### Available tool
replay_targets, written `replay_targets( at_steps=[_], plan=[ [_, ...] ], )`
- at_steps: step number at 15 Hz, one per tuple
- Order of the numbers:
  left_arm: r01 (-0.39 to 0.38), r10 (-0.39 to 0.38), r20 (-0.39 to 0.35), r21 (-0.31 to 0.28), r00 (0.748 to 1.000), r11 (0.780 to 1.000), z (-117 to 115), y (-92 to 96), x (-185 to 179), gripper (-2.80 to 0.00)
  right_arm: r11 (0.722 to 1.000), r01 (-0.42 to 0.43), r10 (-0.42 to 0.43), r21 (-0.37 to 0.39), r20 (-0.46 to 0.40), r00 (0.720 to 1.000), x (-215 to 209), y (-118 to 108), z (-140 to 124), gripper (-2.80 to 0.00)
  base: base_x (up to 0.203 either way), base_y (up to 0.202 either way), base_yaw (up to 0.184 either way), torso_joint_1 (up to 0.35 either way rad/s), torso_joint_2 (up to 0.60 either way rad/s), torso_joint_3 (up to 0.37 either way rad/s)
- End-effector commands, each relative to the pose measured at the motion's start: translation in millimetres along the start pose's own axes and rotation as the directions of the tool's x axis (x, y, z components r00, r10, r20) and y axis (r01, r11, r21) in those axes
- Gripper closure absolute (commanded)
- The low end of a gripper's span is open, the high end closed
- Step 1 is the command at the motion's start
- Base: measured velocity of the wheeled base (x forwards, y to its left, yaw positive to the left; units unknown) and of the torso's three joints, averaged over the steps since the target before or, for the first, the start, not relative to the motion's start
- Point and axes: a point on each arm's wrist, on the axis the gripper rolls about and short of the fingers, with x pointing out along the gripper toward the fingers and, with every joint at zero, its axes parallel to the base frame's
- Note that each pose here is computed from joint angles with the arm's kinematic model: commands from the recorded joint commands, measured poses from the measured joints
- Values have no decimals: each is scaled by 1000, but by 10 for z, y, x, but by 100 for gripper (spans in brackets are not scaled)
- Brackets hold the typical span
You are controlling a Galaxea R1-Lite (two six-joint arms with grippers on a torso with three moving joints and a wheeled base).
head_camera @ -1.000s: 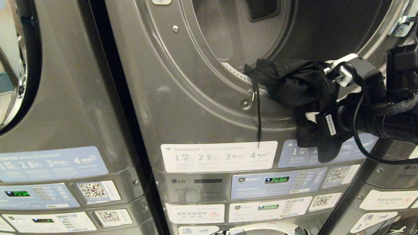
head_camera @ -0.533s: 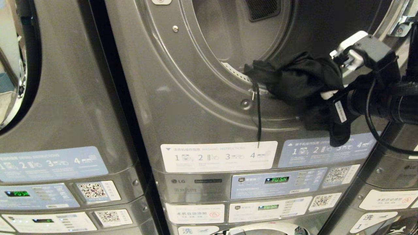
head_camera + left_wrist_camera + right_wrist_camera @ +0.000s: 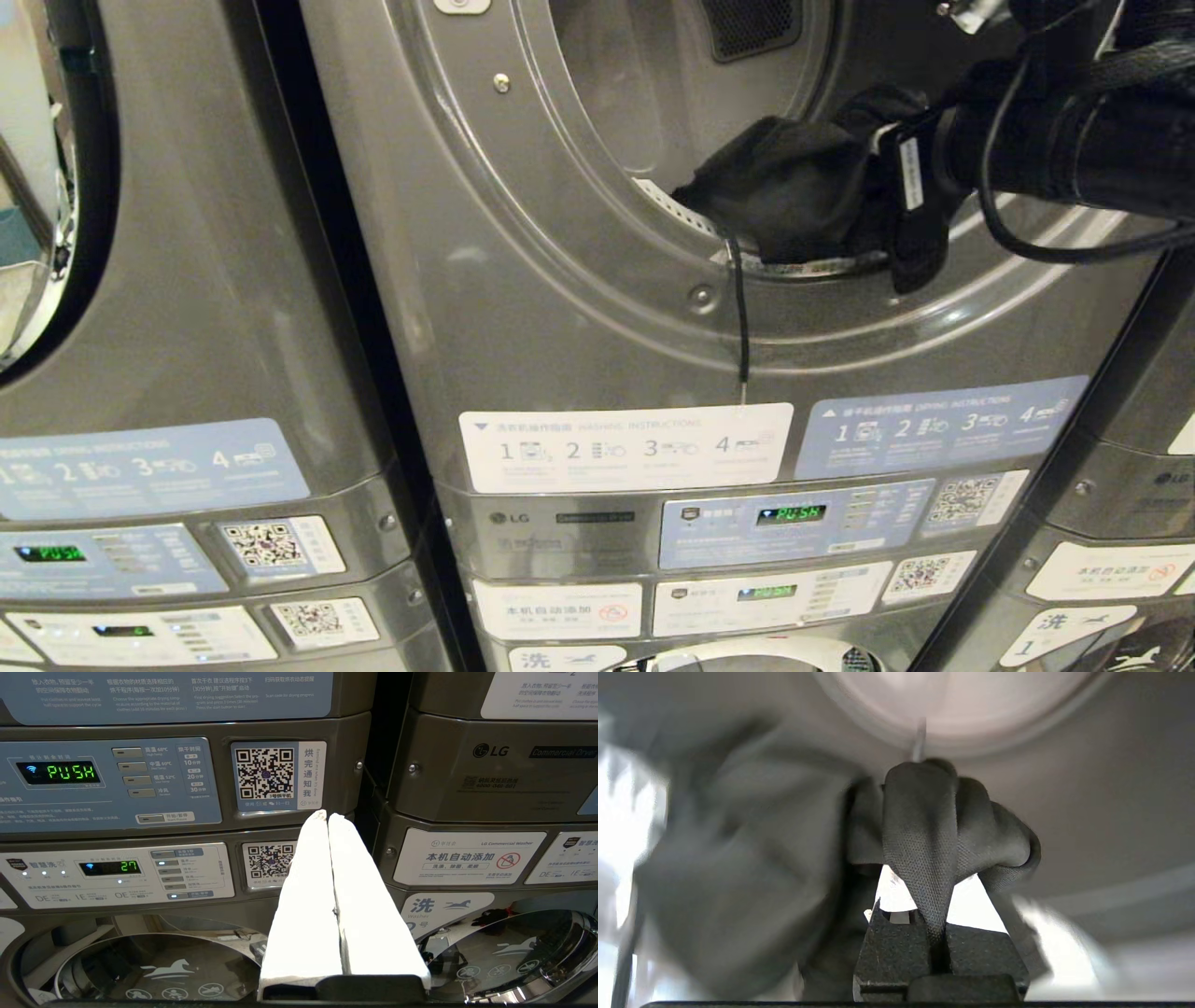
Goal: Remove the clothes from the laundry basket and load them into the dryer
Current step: Put the clothes in the dryer
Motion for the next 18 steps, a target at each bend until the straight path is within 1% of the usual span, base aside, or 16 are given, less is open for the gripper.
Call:
replay_targets(
  at_steps=[1,4,5,6,7,8,10,11,12,13,14,17,18],
  plan=[
    [0,0,1,0,1000,1000,0,0,0,0,1000,-4,4,3,-13,1000,470,174,-120,0,0,0,0,0,0,0],
    [0,0,1,0,1000,1000,0,0,0,0,997,62,-67,48,106,992,1195,371,-224,0,0,0,0,0,0,0],
    [0,0,1,0,1000,1000,0,0,0,0,993,100,-110,66,182,977,1375,428,-275,0,0,0,0,0,0,0],
    [0,0,1,0,1000,1000,0,0,0,0,985,155,-171,78,274,946,1481,434,-287,0,0,0,0,0,0,0],
    [0,0,1,0,1000,1000,0,0,0,0,972,222,-235,77,343,910,1513,380,-269,0,0,0,0,0,0,0],
    [0,0,1,0,1000,1000,0,0,0,0,957,278,-290,87,388,875,1509,327,-241,0,0,0,0,0,0,0],
    [0,0,1,0,1000,1000,0,0,0,0,915,395,-391,87,444,806,1466,146,-199,0,0,0,0,0,0,0],
    [0,0,1,0,1000,1000,0,0,0,0,896,432,-428,103,457,780,1436,72,-177,0,0,0,0,0,0,0],
    [0,0,1,0,1000,1000,0,0,0,0,882,456,-458,121,452,765,1394,24,-139,0,0,0,0,0,0,0],
    [0,0,1,0,1000,1000,0,0,0,0,878,461,-467,131,453,760,1359,-2,-103,0,0,0,0,0,0,0],
    [0,0,1,0,1000,1000,0,0,0,0,879,458,-465,133,453,760,1344,-4,-86,0,0,0,0,0,0,0],
    [0,0,1,0,1000,1000,0,0,0,0,889,442,-445,117,441,779,1361,15,-101,0,0,0,0,0,0,0],
    [0,0,1,0,1000,1000,0,0,0,0,894,431,-438,123,443,782,1361,29,-97,0,0,0,0,0,0,0]
  ],
)
